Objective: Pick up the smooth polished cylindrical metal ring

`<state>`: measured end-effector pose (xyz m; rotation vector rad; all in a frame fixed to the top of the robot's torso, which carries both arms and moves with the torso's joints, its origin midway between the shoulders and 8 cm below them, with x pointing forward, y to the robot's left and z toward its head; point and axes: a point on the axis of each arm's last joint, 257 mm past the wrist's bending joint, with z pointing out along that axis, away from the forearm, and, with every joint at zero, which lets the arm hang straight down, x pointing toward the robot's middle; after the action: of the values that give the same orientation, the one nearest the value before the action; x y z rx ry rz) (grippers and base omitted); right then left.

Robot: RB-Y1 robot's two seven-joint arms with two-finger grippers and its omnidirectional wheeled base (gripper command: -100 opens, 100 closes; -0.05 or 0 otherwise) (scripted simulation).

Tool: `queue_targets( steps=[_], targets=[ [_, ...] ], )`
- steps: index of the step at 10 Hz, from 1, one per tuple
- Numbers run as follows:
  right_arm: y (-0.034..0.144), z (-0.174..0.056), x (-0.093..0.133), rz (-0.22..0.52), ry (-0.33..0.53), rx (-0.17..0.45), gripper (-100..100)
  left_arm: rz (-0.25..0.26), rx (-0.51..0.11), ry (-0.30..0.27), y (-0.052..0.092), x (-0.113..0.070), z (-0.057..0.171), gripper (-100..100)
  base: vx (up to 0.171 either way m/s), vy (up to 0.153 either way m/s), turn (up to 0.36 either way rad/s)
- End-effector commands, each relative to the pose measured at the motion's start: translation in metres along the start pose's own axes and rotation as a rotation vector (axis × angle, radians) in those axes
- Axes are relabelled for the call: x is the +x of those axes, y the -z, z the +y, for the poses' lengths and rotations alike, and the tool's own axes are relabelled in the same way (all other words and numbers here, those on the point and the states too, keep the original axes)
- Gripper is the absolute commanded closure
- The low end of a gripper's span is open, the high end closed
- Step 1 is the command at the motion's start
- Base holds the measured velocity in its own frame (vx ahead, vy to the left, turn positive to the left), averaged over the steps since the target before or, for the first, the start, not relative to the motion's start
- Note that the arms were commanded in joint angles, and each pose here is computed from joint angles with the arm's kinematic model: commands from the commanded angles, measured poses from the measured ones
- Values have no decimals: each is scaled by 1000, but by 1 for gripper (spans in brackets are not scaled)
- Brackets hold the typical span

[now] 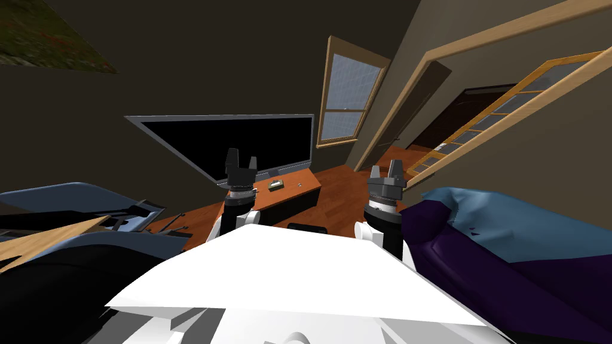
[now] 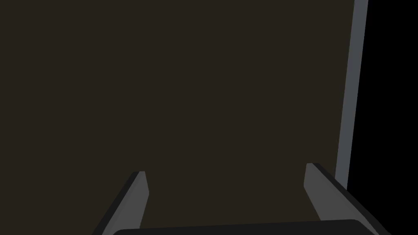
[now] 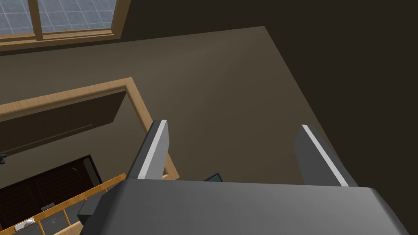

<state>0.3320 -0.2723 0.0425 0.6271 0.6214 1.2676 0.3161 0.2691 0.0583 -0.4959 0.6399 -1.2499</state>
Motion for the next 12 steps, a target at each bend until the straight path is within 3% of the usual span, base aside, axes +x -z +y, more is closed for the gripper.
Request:
queue_targets(
  steps=[1, 6, 11, 12],
  targets=[
    [0, 0, 0, 0, 0, 0, 0, 19, -46, -14, 1, 4, 21, -100, -6, -31, -67],
    [0, 0, 0, 0, 0, 0, 0, 59, -192, -48, 7, 13, 90, -100, -3, -47, -56],
    [0, 0, 0, 0, 0, 0, 0, 76, -280, -63, 14, 18, 131, -100, 5, -23, -33],
    [0, 0, 0, 0, 0, 0, 0, 84, -324, -70, 18, 20, 151, -100, 4, -27, -49]
  ],
)
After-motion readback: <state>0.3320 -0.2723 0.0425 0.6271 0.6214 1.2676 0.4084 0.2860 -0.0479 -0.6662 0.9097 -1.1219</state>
